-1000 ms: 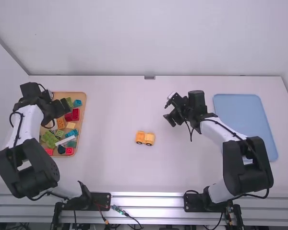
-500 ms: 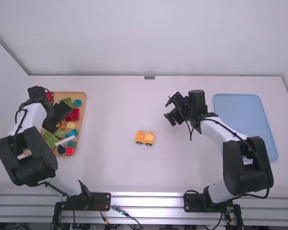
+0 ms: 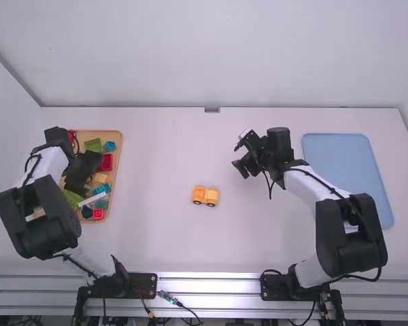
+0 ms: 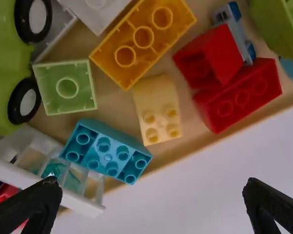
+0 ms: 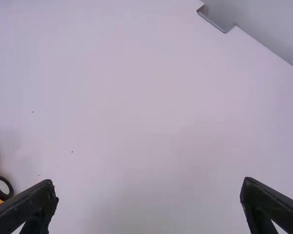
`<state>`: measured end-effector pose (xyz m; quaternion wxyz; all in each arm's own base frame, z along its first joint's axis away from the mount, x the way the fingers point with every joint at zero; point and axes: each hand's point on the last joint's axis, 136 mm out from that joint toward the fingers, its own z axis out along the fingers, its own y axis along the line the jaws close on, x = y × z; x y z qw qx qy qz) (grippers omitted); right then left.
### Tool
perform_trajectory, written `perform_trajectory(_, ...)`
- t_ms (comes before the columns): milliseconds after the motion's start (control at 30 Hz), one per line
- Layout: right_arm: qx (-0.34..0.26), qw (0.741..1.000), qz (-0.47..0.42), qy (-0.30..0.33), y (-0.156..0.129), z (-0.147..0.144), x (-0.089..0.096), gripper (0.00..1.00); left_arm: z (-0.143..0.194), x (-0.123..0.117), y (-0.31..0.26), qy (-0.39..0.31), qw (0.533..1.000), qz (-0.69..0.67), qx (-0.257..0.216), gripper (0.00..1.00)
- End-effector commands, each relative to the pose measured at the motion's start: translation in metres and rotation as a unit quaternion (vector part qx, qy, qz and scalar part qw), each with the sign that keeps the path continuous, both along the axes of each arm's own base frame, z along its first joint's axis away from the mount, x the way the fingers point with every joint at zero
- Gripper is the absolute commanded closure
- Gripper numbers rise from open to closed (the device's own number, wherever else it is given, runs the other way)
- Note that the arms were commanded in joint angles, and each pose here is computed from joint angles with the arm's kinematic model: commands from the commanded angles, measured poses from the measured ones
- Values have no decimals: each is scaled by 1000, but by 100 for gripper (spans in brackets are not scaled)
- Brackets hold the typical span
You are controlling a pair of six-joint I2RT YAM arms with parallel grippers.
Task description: Assemble lego blocks to make yellow taxi
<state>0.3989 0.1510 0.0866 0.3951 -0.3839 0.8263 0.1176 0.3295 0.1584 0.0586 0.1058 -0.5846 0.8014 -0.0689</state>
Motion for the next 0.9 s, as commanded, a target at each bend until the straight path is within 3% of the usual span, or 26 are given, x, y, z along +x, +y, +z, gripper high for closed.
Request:
perform_trajectory(0, 8, 1000, 1, -22, 4, 19, 7, 1, 5, 12, 8, 8, 1000, 22, 12, 1)
perform_trajectory(200, 16, 1000, -7, -14, 4, 19, 7, 1, -7, 23, 8, 18, 1000, 18, -3, 1)
perform_trajectory(367, 16, 1000, -6, -15, 4, 19, 7, 1, -17, 21, 8, 29, 999, 18, -6, 17)
perform_trajectory(700, 16, 1000, -7, -14, 4, 19, 7, 1, -25, 18, 8, 34, 999, 22, 1, 20)
perform_trajectory(867, 16, 1000, -7, -14, 4, 19, 7, 1, -36, 12, 9, 38, 998, 41, 3, 28)
